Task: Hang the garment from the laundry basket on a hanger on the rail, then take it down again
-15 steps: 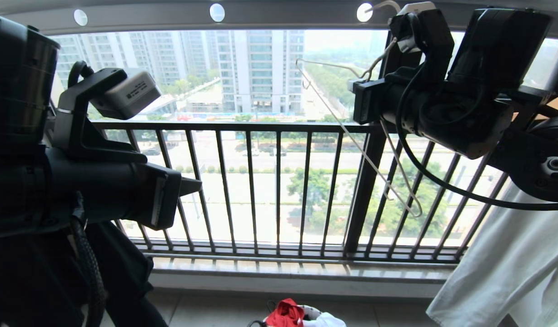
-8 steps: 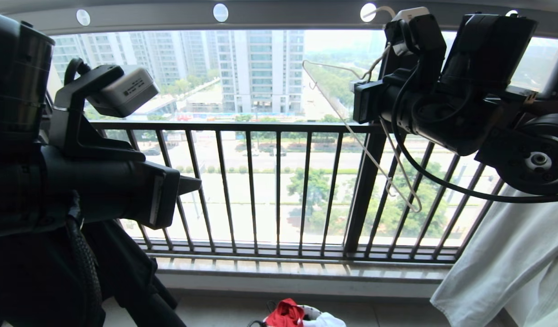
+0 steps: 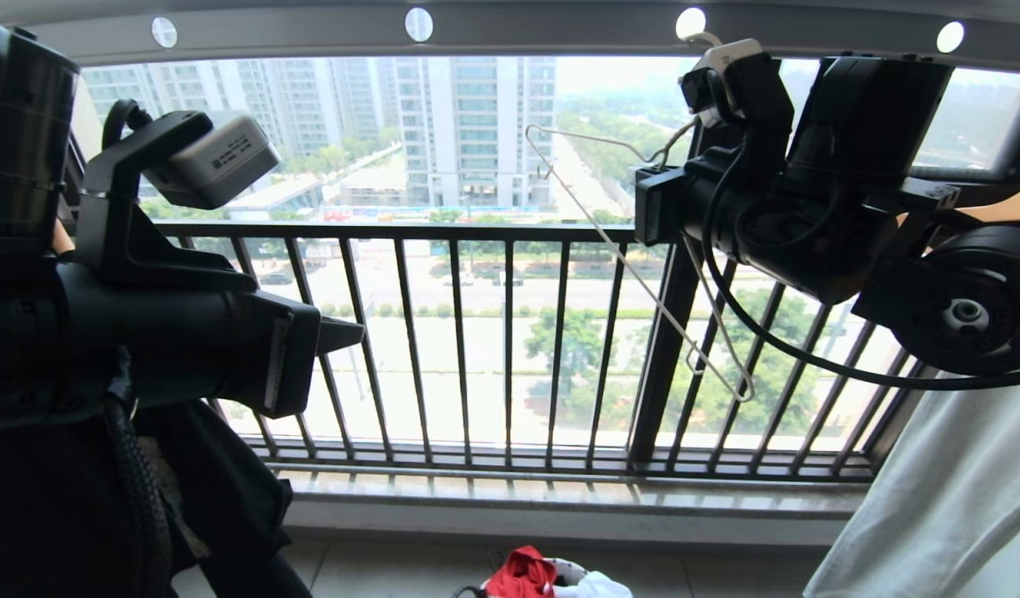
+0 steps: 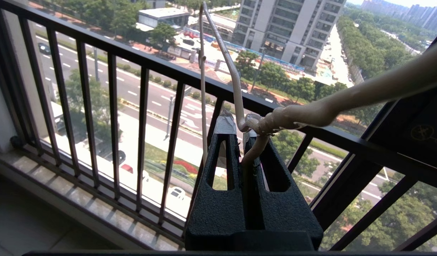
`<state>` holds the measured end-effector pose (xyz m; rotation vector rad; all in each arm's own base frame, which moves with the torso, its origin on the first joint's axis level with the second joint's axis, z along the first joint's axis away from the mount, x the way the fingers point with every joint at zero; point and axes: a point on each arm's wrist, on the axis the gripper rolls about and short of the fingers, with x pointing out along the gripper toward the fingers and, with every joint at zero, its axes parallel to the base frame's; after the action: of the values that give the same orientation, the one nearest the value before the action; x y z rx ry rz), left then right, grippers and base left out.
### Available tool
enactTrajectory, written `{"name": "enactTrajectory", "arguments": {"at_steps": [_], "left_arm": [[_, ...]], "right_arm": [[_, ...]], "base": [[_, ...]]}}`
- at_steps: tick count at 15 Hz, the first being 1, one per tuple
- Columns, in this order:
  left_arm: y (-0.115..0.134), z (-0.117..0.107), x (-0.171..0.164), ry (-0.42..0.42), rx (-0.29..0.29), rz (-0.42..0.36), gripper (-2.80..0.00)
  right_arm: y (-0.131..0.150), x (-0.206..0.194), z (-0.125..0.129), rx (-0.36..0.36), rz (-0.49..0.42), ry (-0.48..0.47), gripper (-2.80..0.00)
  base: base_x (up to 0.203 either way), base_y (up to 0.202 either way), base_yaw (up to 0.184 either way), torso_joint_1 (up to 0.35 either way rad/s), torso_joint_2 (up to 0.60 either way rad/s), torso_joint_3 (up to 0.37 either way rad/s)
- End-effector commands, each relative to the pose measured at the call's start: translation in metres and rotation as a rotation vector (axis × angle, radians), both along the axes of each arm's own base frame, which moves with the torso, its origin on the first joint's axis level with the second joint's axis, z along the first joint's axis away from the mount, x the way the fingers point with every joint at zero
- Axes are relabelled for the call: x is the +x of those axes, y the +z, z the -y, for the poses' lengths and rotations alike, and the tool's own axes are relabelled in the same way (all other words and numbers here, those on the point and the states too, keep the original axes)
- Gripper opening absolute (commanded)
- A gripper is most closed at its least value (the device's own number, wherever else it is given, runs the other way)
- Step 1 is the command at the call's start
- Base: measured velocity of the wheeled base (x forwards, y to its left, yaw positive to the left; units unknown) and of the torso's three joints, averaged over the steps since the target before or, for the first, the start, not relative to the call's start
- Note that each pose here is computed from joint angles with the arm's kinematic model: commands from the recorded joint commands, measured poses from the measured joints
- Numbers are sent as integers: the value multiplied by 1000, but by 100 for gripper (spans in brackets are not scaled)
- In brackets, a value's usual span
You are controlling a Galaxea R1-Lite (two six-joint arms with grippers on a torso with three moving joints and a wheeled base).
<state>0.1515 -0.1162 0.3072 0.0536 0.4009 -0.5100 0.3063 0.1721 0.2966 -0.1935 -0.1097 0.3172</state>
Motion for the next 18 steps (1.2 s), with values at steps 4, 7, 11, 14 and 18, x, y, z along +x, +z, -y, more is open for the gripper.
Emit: {"name": "enactTrajectory", "arguments": {"at_steps": [4, 7, 11, 14, 18], "left_arm": [[5, -4, -6, 1, -15, 18, -280], [6, -5, -7, 1, -18, 22, -280], [6, -6, -8, 1, -20, 25, -280], [6, -6, -7, 1, -21, 23, -280], [5, -4, -8, -12, -18, 18, -280]], "right_arm": [[0, -6, -1, -19, 5, -11, 0], [4, -10, 0, -14, 12, -10, 0], [8, -26, 9, -11, 16, -13, 0], [18, -60, 25, 5, 41, -3, 0], [34, -112, 49, 48, 104, 25, 0]], "base": [[0, 0, 0, 0, 0, 0], [0, 0, 0, 0, 0, 0], [0, 0, 0, 0, 0, 0], [0, 0, 0, 0, 0, 0], [0, 0, 0, 0, 0, 0]]}}
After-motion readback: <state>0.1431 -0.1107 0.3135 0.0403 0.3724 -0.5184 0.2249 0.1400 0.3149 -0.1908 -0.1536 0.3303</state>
